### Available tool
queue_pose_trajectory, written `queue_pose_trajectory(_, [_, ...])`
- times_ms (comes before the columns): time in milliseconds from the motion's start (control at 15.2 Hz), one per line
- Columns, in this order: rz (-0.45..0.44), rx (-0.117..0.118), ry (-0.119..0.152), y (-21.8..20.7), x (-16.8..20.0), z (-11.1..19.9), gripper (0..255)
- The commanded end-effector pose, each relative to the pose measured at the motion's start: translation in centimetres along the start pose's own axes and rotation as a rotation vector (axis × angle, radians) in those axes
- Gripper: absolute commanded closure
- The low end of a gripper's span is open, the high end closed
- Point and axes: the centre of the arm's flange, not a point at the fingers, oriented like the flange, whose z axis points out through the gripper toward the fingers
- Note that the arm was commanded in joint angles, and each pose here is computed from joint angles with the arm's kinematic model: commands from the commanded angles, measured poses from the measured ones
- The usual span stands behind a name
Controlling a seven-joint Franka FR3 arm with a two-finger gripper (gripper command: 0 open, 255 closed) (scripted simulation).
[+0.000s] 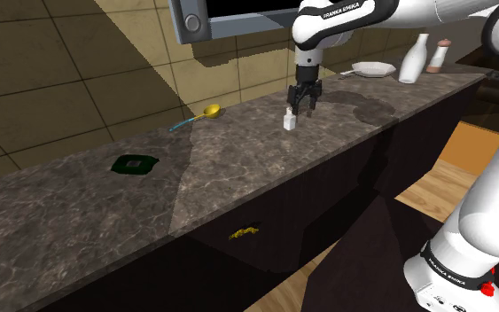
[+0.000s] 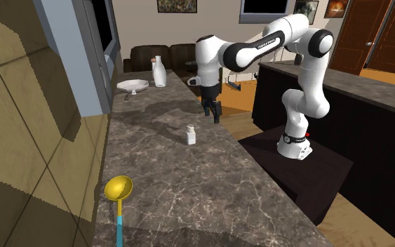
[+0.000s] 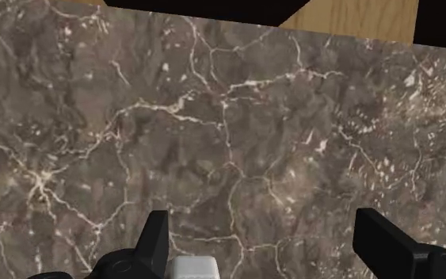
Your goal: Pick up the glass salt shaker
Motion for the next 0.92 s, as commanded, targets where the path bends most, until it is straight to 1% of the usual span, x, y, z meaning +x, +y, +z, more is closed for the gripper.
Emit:
queue_pose_trajectory(0, [0.018, 0.008, 0.002, 0.9, 2.5, 0.4, 0])
queue_pose_trajectory(462, [0.078, 0.036, 0.005, 3.8, 11.0, 1.4, 0])
queue_pose_trajectory(858, [0.078, 0.036, 0.005, 4.0, 11.3, 4.6, 0])
